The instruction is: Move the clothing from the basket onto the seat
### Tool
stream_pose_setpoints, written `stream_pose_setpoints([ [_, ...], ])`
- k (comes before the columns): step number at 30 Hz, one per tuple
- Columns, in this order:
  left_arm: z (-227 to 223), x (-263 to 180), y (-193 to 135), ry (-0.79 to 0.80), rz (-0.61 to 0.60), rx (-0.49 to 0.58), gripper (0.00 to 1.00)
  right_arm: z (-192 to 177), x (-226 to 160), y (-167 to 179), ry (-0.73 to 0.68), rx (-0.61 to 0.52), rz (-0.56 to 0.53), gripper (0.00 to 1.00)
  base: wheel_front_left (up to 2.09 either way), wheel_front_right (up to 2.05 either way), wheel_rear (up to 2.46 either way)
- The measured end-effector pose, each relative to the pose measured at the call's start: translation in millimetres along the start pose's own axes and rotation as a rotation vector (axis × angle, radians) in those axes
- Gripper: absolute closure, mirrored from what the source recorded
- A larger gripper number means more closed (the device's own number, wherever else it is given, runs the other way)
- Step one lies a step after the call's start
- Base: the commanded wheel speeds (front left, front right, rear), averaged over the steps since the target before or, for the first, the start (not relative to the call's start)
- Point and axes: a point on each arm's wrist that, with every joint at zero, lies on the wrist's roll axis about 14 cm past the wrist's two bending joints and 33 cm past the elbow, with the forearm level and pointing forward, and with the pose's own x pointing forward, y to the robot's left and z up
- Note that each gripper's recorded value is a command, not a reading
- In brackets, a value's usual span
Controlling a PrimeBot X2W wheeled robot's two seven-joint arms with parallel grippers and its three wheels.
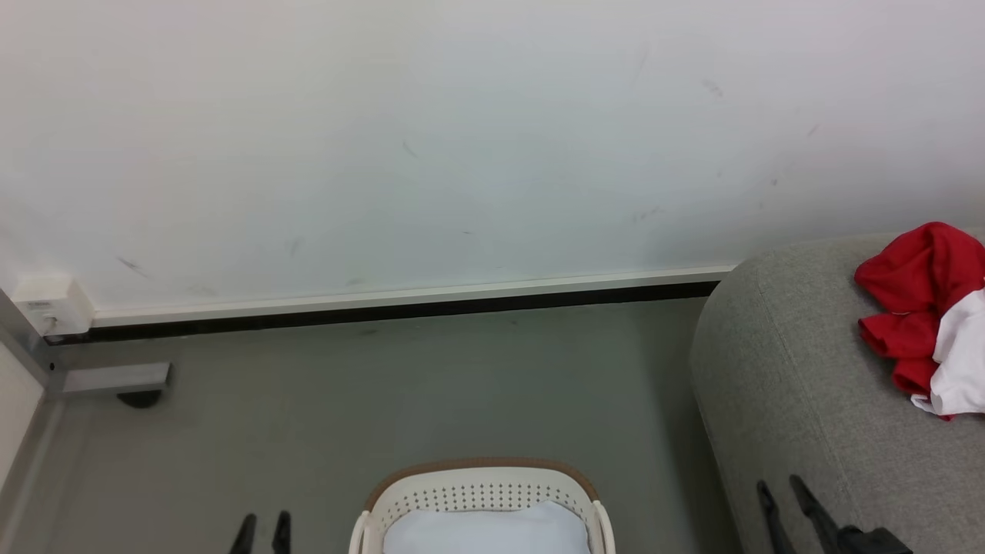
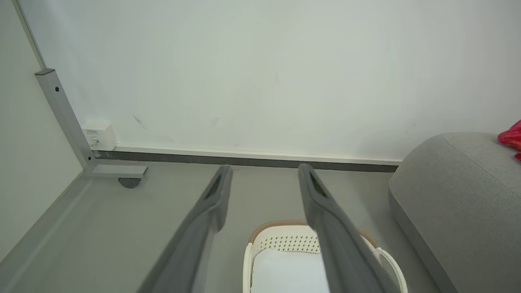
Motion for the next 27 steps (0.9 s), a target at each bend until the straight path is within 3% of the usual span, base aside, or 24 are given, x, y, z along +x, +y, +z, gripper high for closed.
stream_pose_setpoints([
  [5, -16.7, -4.9, -0.2, 0.057, 0.010, -0.020, 1.00, -20.8, -8.6, 0.2, 0.067, 0.024, -0.010, 1.00, 0.00, 0.00, 0.00],
  [27, -16.8, 6.4, 14.0, 0.096, 0.094, -0.417, 1.00, -11.1, -2.1, -19.7, 0.046, 0.431, -0.123, 1.00, 0.00, 0.00, 0.00],
])
